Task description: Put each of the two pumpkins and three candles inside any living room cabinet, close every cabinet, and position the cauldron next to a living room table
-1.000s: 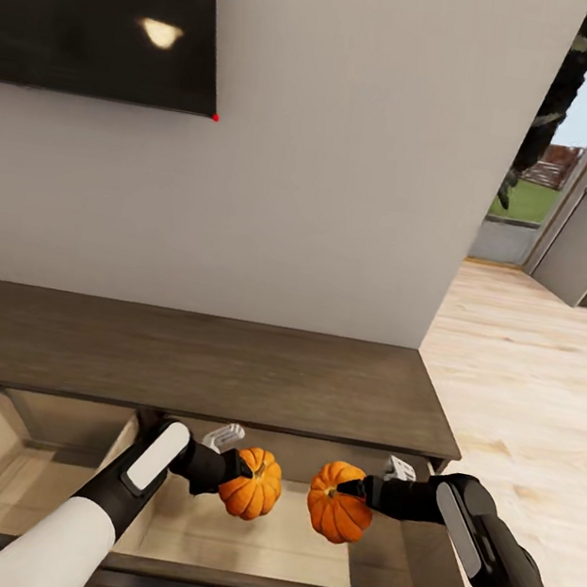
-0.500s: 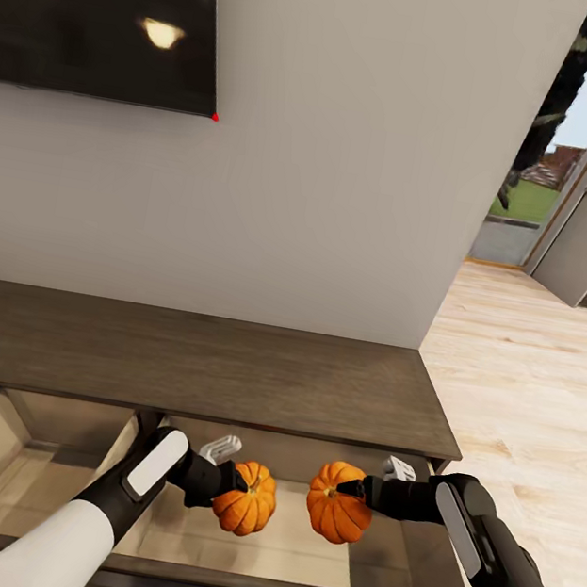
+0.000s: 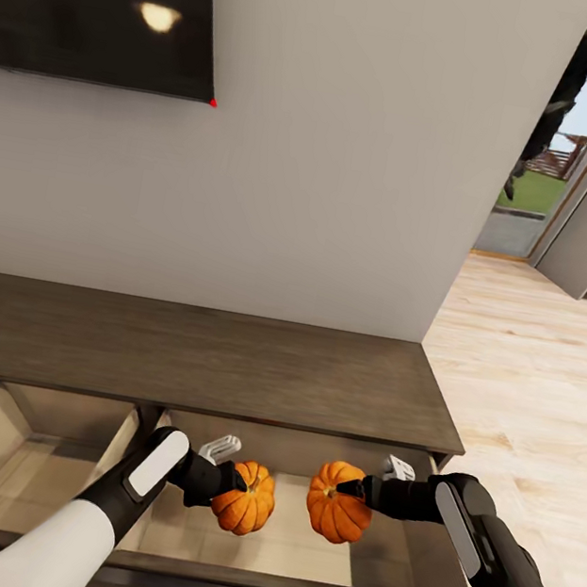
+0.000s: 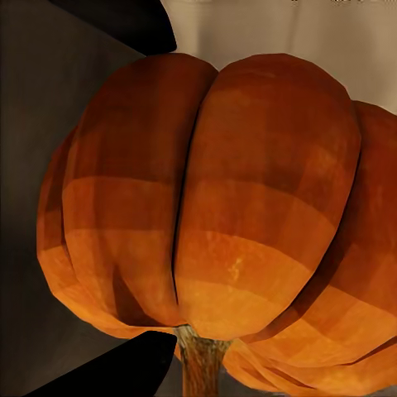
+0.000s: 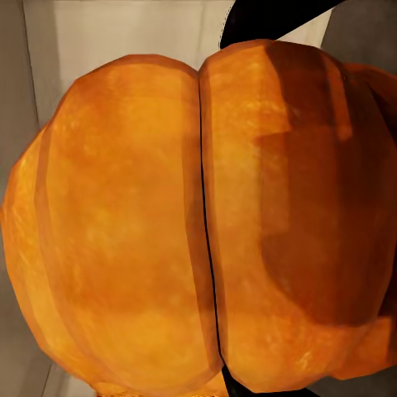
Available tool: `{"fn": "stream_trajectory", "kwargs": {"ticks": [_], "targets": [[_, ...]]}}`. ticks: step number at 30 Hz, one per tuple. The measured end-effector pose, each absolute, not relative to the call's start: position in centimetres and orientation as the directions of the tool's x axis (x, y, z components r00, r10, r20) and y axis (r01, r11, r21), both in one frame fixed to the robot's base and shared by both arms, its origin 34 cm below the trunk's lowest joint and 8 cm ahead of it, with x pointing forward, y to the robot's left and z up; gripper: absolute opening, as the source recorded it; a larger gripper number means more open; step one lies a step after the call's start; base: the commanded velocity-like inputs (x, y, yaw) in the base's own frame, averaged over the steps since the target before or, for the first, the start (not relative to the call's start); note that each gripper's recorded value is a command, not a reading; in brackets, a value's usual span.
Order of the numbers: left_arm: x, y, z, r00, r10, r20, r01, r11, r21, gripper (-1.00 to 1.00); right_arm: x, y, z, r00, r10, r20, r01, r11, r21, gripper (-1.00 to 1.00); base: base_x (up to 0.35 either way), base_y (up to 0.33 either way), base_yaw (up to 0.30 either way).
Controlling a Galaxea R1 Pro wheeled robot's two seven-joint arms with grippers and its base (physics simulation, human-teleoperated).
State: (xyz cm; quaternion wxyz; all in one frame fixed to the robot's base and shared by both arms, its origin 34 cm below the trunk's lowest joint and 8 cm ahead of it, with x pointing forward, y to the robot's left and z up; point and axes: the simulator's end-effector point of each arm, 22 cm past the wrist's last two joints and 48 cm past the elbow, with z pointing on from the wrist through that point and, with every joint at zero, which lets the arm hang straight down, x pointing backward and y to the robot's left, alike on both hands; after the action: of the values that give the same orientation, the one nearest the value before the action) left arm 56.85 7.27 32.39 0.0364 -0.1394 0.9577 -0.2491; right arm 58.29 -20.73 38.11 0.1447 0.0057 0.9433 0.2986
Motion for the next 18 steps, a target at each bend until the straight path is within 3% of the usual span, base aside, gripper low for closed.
{"fn": "stream_trajectory", "kwargs": {"ticks": [18], "targets": [[55.4,7.2,28.7,-0.957,-0.282,0.067,-0.28,0.839,-0.466,-1.0,57.3,-20.8,34.3,-0.975,0.098,-0.199,-0.033,0.822,0.568,-1.0,0.0,0.0,0.0]]}}
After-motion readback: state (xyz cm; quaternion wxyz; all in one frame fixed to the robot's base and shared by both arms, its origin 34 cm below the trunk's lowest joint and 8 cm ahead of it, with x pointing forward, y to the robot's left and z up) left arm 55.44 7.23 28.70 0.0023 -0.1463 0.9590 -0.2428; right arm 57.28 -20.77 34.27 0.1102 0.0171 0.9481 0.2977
